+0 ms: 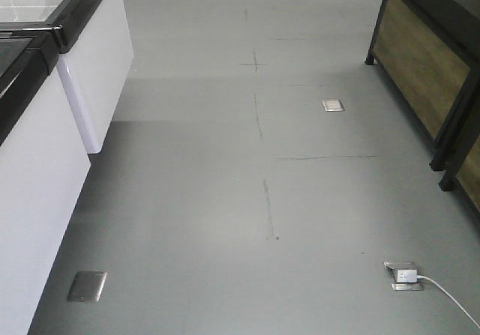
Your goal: Left arm holds basket, right arm returns cookies
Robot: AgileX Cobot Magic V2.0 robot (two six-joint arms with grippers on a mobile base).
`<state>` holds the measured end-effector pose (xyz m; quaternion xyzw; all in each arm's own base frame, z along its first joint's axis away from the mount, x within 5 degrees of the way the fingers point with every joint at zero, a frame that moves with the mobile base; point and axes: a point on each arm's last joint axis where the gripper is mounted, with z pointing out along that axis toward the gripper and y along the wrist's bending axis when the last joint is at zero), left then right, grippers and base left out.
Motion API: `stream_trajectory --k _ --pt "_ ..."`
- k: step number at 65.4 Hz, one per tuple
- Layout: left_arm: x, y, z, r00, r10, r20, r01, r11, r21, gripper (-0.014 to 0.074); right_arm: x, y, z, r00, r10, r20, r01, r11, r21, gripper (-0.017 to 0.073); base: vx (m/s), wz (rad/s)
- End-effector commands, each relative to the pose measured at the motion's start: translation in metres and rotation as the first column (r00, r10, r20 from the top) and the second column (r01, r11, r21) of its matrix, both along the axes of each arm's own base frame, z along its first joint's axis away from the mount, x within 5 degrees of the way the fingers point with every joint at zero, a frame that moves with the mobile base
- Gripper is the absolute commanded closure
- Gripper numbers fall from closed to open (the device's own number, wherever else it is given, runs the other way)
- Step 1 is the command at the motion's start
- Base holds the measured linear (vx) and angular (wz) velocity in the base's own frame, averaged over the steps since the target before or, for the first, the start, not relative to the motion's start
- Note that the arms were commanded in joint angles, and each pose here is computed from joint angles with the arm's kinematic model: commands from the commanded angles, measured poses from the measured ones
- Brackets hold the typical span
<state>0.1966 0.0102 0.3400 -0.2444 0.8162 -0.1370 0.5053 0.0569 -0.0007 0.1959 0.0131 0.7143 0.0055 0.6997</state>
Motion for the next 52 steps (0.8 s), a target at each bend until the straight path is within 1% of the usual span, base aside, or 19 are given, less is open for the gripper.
stream_trajectory --k 1,6,11,19,20,23,26,27,31,32,34,35,36,41,43,44,45,47,52 --pt "0.011 0.012 0.027 0.995 0.071 0.064 -0.068 0.997 -0.042 0.0144 -0.001 0.0 0.006 0.997 -0.002 0.079 0.004 1.0 -0.016 0.0563 0.0 0.0" --pt "0.013 0.025 0.036 0.99 0.133 0.053 -0.129 0.989 -0.067 0.0144 -0.001 0.0 0.006 0.997 -0.002 0.079 0.004 1.0 -0.016 0.0563 0.0 0.0" --pt "0.011 0.042 0.046 0.977 0.207 0.058 -0.202 0.976 -0.083 0.0144 -0.001 0.0 0.006 0.997 -0.002 0.079 0.004 1.0 -0.016 0.0563 0.0 0.0" --pt "0.003 0.073 0.056 0.936 0.346 0.06 -0.337 0.932 -0.131 0.0144 -0.001 0.0 0.006 0.997 -0.002 0.079 0.004 1.0 -0.016 0.0563 0.0 0.0" --pt "0.001 0.078 0.057 0.927 0.37 0.061 -0.36 0.923 -0.136 0.0144 -0.001 0.0 0.006 0.997 -0.002 0.079 0.004 1.0 -0.016 0.0563 0.0 0.0" --pt "-0.003 0.09 0.06 0.908 0.415 0.059 -0.403 0.903 -0.149 0.0144 -0.001 0.0 0.006 0.997 -0.002 0.079 0.004 1.0 -0.016 0.0563 0.0 0.0" --pt "-0.007 0.102 0.063 0.884 0.464 0.056 -0.45 0.877 -0.171 0.0144 -0.001 0.0 0.006 0.997 -0.002 0.079 0.004 1.0 -0.016 0.0563 0.0 0.0" --pt "-0.01 0.107 0.064 0.871 0.488 0.056 -0.471 0.863 -0.184 0.0144 -0.001 0.0 0.006 0.997 -0.002 0.079 0.004 1.0 -0.016 0.0563 0.0 0.0" --pt "-0.016 0.122 0.069 0.84 0.54 0.056 -0.516 0.826 -0.227 0.0144 -0.001 0.0 0.006 0.997 -0.002 0.079 0.004 1.0 -0.016 0.0563 0.0 0.0" --pt "-0.018 0.127 0.071 0.829 0.556 0.057 -0.528 0.813 -0.244 0.0144 -0.001 0.0 0.006 0.997 -0.002 0.079 0.004 1.0 -0.016 0.0563 0.0 0.0" --pt "-0.021 0.134 0.074 0.819 0.57 0.065 -0.536 0.801 -0.267 0.0144 -0.001 0.0 0.006 0.997 -0.002 0.079 0.004 1.0 -0.016 0.0563 0.0 0.0" --pt "-0.021 0.136 0.076 0.817 0.572 0.072 -0.531 0.795 -0.294 0.0144 -0.001 0.0 0.006 0.997 -0.002 0.079 0.004 1.0 -0.016 0.0563 0.0 0.0" --pt "-0.023 0.14 0.078 0.814 0.576 0.079 -0.533 0.794 -0.293 0.0144 -0.001 0.0 0.006 0.997 -0.002 0.079 0.004 1.0 -0.016 0.0563 0.0 0.0" --pt "-0.023 0.155 0.082 0.81 0.577 0.104 -0.512 0.783 -0.352 0.0144 -0.001 0.0 0.006 0.997 -0.002 0.079 0.004 1.0 -0.016 0.0563 0.0 0.0" --pt "-0.022 0.162 0.084 0.81 0.574 0.118 -0.496 0.779 -0.383 0.0144 -0.001 0.0 0.006 0.997 -0.002 0.079 0.004 1.0 -0.016 0.0563 0.0 0.0" --pt "-0.022 0.165 0.084 0.81 0.573 0.128 -0.484 0.775 -0.407 0.0144 -0.001 0.0 0.006 0.997 -0.002 0.079 0.004 1.0 -0.016 0.0563 0.0 0.0" --pt "-0.023 0.168 0.085 0.809 0.572 0.136 -0.48 0.776 -0.409 0.0144 -0.001 0.0 0.006 0.997 -0.002 0.079 0.004 1.0 -0.016 0.0563 0.0 0.0" --pt "-0.022 0.175 0.084 0.808 0.572 0.144 -0.47 0.772 -0.429 0.0144 -0.001 0.0 0.006 0.997 -0.002 0.079 0.004 1.0 -0.016 0.0563 0.0 0.0" --pt "-0.02 0.19 0.083 0.803 0.569 0.177 -0.44 0.766 -0.468 0.0144 -0.001 0.0 0.006 0.997 -0.002 0.079 0.004 1.0 -0.016 0.0563 0.0 0.0"
